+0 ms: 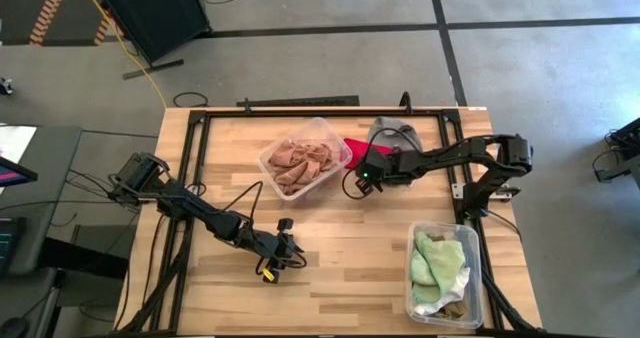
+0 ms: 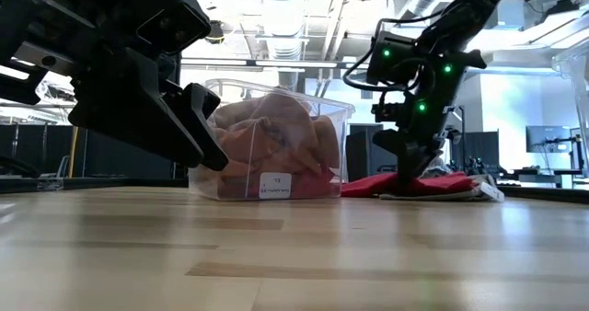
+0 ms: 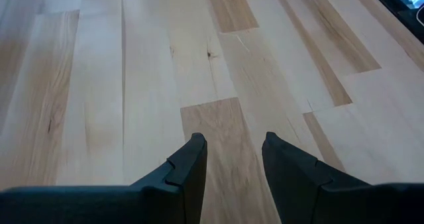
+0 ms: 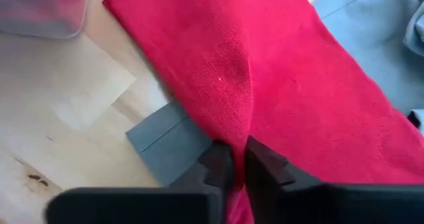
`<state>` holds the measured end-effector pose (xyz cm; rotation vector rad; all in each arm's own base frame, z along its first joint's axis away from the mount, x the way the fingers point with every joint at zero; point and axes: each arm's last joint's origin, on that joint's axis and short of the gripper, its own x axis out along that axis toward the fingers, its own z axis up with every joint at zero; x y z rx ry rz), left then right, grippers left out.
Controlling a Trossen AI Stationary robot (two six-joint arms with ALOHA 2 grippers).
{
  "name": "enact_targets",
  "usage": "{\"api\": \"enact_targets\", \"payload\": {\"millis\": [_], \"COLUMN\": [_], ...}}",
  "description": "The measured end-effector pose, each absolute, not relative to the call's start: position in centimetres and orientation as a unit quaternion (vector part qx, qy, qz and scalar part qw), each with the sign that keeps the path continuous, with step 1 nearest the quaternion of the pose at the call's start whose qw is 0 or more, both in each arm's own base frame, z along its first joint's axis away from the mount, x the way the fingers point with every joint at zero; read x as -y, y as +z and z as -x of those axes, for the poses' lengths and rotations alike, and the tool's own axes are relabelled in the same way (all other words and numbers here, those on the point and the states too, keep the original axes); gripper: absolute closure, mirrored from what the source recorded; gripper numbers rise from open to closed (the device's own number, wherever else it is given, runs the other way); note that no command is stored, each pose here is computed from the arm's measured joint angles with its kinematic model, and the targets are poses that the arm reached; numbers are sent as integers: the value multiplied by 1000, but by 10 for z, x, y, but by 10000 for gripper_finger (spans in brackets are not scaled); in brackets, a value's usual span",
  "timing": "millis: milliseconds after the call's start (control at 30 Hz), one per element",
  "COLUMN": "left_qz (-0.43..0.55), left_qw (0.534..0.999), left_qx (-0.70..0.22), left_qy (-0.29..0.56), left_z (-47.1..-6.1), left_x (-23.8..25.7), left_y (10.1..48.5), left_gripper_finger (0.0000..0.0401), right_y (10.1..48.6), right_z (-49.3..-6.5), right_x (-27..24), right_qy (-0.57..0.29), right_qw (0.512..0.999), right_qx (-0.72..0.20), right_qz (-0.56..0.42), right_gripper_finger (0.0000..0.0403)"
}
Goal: Sort towels by color in basket
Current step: Put the red towel into the top transparent bin
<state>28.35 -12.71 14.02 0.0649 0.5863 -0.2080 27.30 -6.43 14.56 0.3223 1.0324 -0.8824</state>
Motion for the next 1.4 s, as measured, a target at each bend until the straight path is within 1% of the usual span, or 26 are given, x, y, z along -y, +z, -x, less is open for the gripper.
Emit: {"api": "enact_targets", "payload": {"millis": [133, 367, 500, 700, 933, 1167, 1400], "left_qz": [-32, -31, -31, -32, -32, -32, -29], "left_qw": [952, 952, 951, 950, 950, 950, 950], "left_qx": [-288, -288, -289, -293, -294, -293, -293], "left_qy": [-102, -102, -102, -101, -101, -101, -100], "left_z": [-283, -283, -283, -283, -283, -283, -283], "left_x": [127, 127, 127, 127, 127, 127, 127], "left_y": [140, 140, 140, 139, 139, 139, 140], "left_gripper_finger": [262, 262, 262, 262, 262, 262, 262], "right_y": [146, 149, 166, 206, 251, 293, 323], "right_z": [-273, -273, -278, -276, -258, -256, -261], "right_x": [64, 64, 60, 52, 37, 23, 13], "right_qy": [-406, -407, -417, -439, -459, -414, -374], "right_qw": [766, 767, 783, 815, 844, 895, 923], "right_qx": [-477, -474, -442, -365, -271, -163, -71], "right_qz": [-148, -148, -135, -100, -60, -21, 46], "right_gripper_finger": [382, 385, 385, 385, 385, 385, 385]}}
